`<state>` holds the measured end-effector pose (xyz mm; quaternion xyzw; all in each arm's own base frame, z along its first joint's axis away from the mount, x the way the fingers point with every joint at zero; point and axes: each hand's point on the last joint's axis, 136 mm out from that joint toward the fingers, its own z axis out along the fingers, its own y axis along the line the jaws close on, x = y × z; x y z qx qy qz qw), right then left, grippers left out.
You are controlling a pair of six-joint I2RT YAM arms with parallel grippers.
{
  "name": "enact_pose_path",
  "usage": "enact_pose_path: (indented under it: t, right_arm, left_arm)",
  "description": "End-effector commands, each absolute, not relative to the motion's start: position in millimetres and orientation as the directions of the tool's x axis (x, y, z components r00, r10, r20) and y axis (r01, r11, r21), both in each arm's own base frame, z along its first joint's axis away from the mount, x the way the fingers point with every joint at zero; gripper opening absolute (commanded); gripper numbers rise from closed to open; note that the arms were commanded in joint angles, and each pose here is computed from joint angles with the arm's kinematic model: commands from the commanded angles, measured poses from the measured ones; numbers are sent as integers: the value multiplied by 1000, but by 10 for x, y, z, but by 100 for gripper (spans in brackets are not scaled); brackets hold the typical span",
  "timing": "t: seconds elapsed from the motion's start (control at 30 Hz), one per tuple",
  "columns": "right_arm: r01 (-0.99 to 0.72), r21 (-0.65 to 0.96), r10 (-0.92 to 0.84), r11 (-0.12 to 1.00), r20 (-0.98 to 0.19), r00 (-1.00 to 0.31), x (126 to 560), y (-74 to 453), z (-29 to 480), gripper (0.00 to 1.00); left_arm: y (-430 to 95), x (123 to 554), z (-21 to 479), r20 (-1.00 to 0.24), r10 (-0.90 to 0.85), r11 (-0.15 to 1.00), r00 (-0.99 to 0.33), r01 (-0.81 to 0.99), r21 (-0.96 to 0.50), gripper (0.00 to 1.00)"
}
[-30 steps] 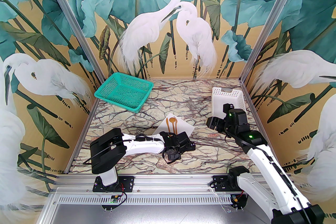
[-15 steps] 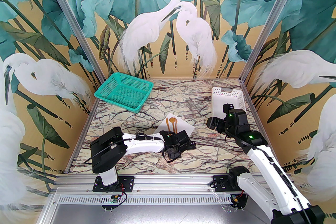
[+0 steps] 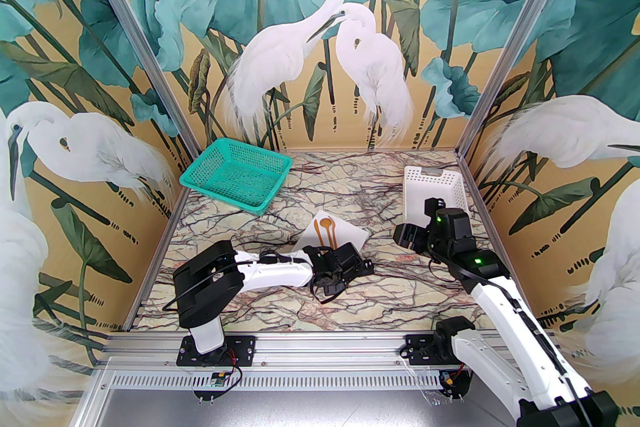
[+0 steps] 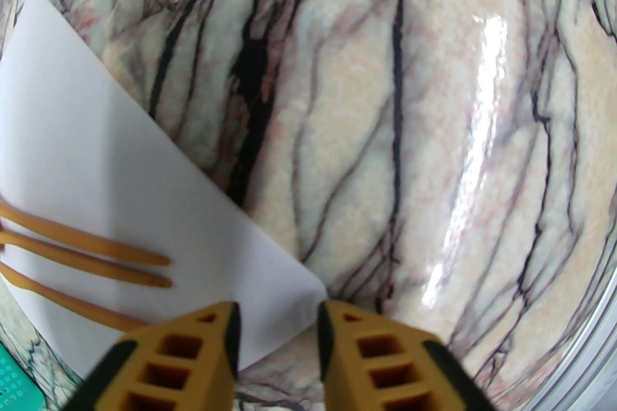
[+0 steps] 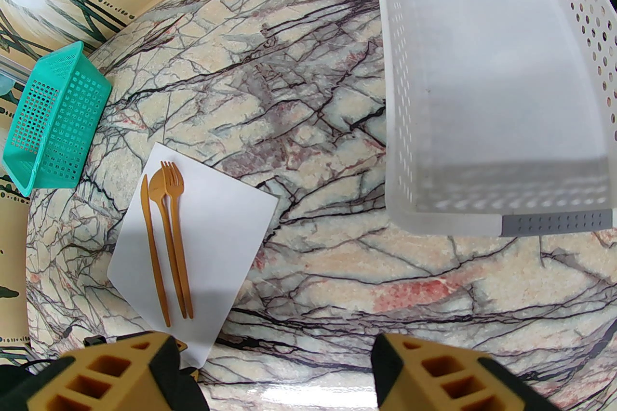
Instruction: Place the utensils on the paper napkin and roll it up
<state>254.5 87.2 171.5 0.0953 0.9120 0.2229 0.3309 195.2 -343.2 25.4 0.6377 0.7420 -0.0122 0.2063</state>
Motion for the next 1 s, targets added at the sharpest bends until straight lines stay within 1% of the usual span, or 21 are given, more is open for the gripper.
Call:
enact_pose_path:
  t: [0.0,0.07,0.13,0.37,0.43,0.5,0.8,0.9,0.97]
  right_arm:
    - [26,456,308,890,-558,-771,2486,842,1662,73]
    - [26,455,308,890,-561,-769,2485,839,1668,73]
    - [26,455,308,890,-558,-771,2477,840,1660,73]
    - [13,450,294,893,-560,-775,2467,849,1685,73]
    - [11,445,290,895,-565,-772,2471,840,1702,73]
    - [5,442,284,897,-566,-774,2474,843,1707,73]
    - [-62,482,237,874,-533,-812,2478,989,1652,73]
    - [-72,487,227,871,-528,-818,2483,1011,1630,73]
    - [-76,489,223,869,-525,-822,2482,1020,1631,73]
  left_arm:
    - [-3463,1994,263,-339,936,189,-94,948,258,24]
    - [-3460,1989,252,-343,934,192,-97,948,255,17]
    - [-3466,1976,250,-350,931,193,-99,950,246,13]
    - [-3539,1906,345,-406,905,214,-123,959,186,11]
    - [-3546,1869,340,-410,902,218,-137,963,156,7]
    - [-3556,1839,343,-415,899,217,-144,967,135,0]
    - [-3513,1837,483,-471,867,237,-164,967,99,0]
    - [-3503,1826,506,-475,867,224,-151,970,99,0]
    - [-3486,1802,493,-470,872,203,-133,974,100,8]
